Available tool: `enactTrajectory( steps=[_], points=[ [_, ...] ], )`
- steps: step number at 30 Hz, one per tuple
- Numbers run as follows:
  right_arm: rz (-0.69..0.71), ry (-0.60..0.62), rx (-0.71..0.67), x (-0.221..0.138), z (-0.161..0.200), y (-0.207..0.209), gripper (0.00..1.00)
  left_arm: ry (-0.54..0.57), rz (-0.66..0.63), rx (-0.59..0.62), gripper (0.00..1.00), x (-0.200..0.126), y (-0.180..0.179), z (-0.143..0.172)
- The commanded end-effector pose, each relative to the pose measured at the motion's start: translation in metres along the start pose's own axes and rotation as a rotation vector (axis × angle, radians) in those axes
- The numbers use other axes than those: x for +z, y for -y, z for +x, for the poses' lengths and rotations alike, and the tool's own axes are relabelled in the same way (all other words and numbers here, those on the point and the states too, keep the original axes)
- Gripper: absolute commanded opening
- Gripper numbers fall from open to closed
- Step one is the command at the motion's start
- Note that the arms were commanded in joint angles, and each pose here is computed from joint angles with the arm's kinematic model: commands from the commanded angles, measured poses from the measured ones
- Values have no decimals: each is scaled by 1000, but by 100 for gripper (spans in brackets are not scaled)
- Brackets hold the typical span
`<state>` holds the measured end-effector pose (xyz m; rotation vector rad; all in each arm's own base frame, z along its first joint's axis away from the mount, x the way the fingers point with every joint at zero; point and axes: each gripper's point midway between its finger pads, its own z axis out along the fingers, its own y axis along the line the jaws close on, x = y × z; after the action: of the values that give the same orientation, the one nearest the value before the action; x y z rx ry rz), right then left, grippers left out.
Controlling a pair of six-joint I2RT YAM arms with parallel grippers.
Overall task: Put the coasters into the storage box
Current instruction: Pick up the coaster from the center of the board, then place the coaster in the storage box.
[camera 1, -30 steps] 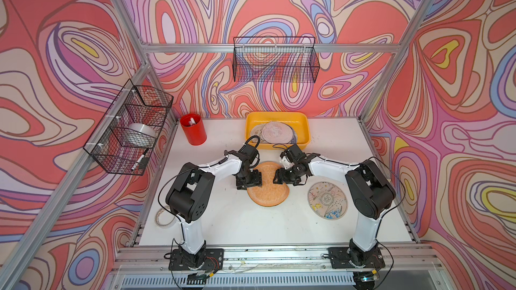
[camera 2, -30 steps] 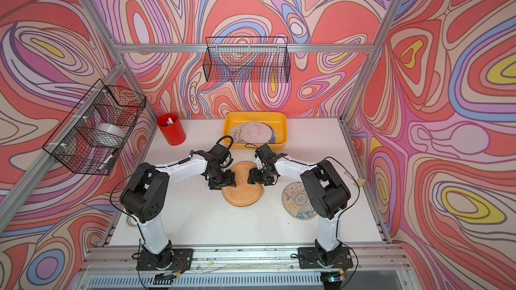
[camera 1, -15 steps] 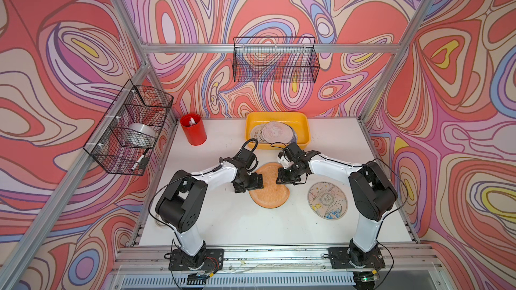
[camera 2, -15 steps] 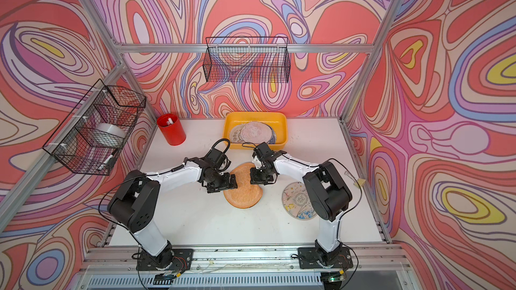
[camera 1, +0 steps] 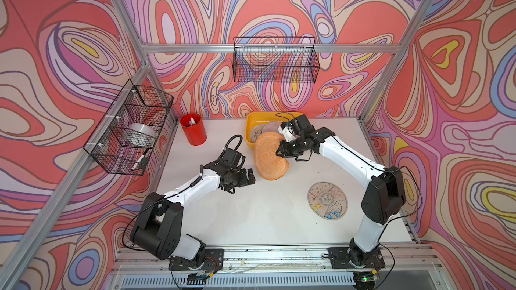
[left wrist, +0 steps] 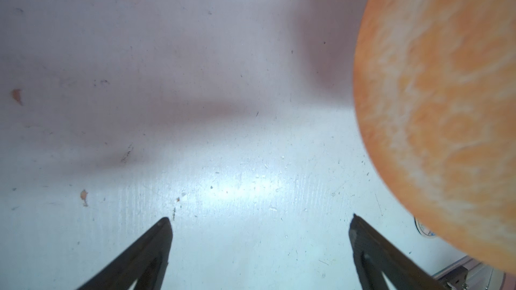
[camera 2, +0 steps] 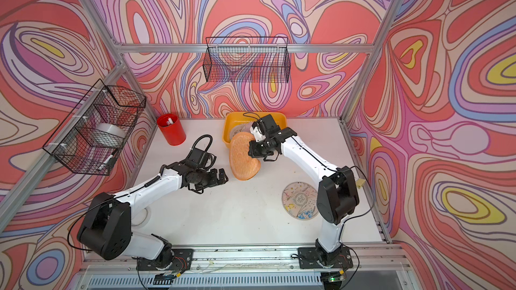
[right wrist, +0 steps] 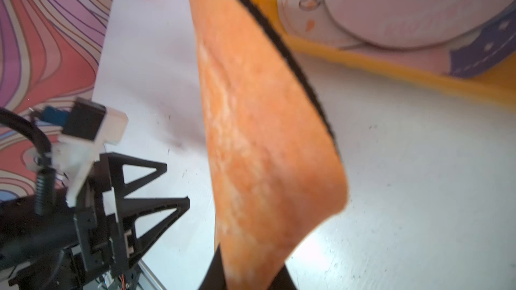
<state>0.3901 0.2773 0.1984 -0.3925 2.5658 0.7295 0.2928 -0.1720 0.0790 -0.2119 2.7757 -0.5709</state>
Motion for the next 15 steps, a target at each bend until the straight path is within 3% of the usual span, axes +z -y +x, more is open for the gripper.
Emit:
enactTrajectory(
  steps=[1, 8, 15],
  points=[
    [11, 61, 4, 3, -33, 14, 1, 14, -14, 1, 100, -1, -8, 2],
    [-4, 184, 47, 16, -96, 38, 1, 18, -16, -8, 100, 0, -11, 6],
    [0, 259, 99, 39, -136, 68, 1, 18, -23, -8, 100, 0, -13, 6]
  ],
)
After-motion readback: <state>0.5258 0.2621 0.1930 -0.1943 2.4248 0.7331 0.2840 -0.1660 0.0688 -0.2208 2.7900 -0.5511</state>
